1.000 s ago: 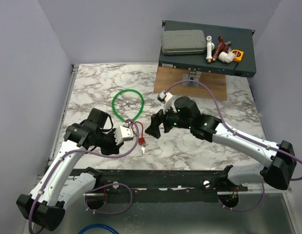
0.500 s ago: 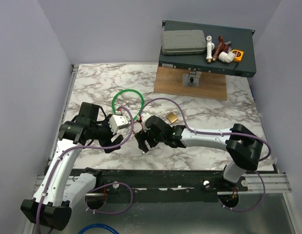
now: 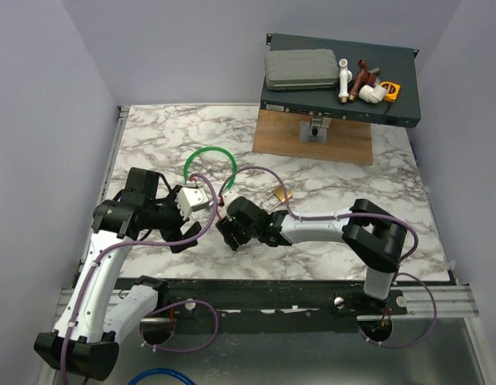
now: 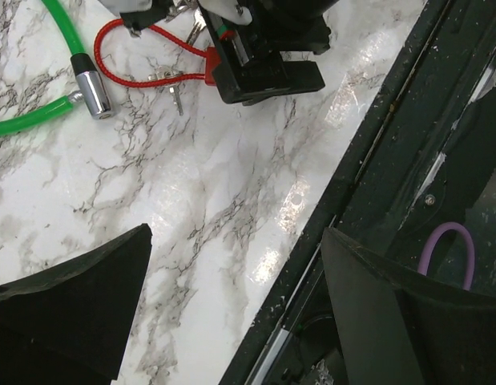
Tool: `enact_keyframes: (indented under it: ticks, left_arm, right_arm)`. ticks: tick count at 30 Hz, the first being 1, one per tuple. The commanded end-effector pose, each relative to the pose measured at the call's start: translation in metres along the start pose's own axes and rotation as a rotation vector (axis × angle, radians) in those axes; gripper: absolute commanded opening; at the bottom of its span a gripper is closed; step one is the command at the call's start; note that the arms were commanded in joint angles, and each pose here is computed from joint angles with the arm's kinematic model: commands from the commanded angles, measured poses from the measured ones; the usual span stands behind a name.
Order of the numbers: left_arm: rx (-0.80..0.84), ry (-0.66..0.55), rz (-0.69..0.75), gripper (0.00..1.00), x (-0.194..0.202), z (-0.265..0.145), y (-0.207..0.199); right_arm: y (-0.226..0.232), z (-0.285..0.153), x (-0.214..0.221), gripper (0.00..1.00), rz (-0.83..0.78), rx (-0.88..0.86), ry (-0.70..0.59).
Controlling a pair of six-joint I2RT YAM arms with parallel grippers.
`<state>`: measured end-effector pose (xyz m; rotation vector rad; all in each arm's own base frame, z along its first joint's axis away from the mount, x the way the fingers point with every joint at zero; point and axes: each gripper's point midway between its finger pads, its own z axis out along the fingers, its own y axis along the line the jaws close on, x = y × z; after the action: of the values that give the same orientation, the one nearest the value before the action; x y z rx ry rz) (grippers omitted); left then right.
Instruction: Unlock with the key
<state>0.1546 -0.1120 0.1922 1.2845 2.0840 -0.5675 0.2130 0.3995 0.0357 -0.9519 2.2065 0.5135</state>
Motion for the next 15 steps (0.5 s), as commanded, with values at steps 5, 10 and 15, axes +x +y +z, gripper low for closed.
enact_keyframes:
  ticks: [5,10,15]
  left_arm:
    - [0.003,-0.032,0.004,0.86,-0.008,-0.007,-0.004]
    - [-0.007,-0.043,0.012,0.86,-0.009,-0.010,-0.006]
    - [-0.019,-0.030,0.038,0.86,-0.006,-0.015,-0.007]
  right_arm:
    - [-0.001,0.019,-0.010,0.65,-0.045,0.090,-0.037]
    - [-0.011,0.022,0.002,0.54,-0.079,0.167,-0.014]
    - [-0.016,0.015,0.005,0.32,-0.089,0.203,-0.025]
